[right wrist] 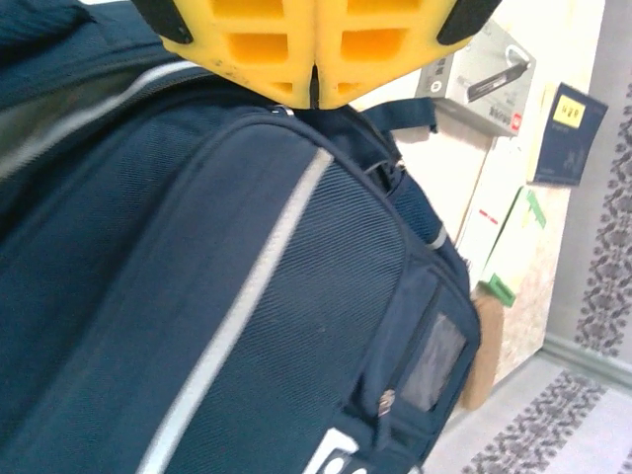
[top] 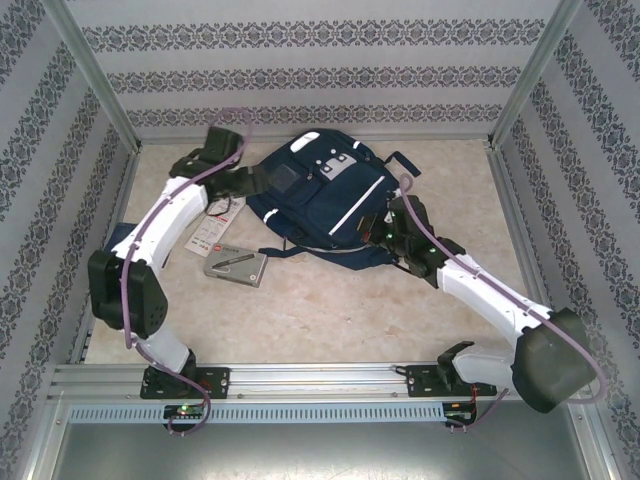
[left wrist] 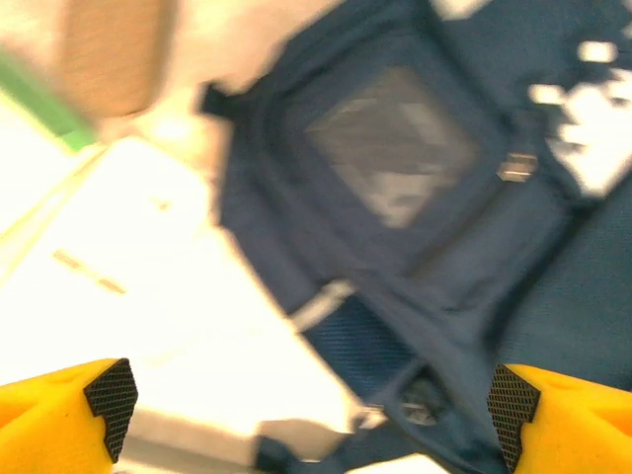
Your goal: Pack books, pencil case, and school supplies into a backpack
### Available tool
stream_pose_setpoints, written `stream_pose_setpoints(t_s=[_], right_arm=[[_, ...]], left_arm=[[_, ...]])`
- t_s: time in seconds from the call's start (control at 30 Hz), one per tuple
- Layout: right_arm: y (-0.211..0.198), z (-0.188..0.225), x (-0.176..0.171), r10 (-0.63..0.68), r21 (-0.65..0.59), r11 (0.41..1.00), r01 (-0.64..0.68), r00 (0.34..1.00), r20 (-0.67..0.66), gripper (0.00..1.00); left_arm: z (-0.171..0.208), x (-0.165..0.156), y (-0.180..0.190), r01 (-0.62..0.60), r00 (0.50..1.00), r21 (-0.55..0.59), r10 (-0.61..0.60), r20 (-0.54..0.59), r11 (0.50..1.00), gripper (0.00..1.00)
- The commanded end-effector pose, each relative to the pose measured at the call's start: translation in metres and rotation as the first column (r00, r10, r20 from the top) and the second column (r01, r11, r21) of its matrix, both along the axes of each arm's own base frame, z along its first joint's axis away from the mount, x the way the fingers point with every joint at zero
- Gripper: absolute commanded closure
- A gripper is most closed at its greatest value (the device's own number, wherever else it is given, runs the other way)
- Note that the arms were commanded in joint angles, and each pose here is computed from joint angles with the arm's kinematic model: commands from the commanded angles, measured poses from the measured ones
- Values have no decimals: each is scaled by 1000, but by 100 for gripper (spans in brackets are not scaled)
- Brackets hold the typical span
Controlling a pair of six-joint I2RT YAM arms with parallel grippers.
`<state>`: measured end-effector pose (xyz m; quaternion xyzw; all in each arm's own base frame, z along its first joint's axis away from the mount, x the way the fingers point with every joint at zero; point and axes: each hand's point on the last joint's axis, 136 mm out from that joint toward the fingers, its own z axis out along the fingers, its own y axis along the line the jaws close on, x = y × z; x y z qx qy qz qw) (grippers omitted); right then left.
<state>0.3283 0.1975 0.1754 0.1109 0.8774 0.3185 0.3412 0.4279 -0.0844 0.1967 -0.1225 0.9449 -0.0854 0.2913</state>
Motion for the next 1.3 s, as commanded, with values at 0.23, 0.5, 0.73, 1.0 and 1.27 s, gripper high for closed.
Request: stream_pose_setpoints(t_s=[0.23,0.5,0.73,1.0,1.27], right_arm=[[51,18,6,159,-24,987,-159,987,24,100],[62,15,1,192,-14,981,-192,981,11,100],[67,9,-3,210,-14,978,-210,978,-5,100],[75,8,-2,245,-7,970,-245,970,-8,100],[85,1,-1,285,10,959,-285,958,-20,100]], left_arm=[[-74,-21,140,-407,908,-80,393,-142,910,7],[-128,-24,195,-567,809,-137,517,-280,812,8],[-164,-38,205,-618,756,-124,543,-366,776,9],[-189,-96,184,-706,665,-135,586,-462,695,9],[-195,-153,144,-760,620,-220,580,-528,612,10]])
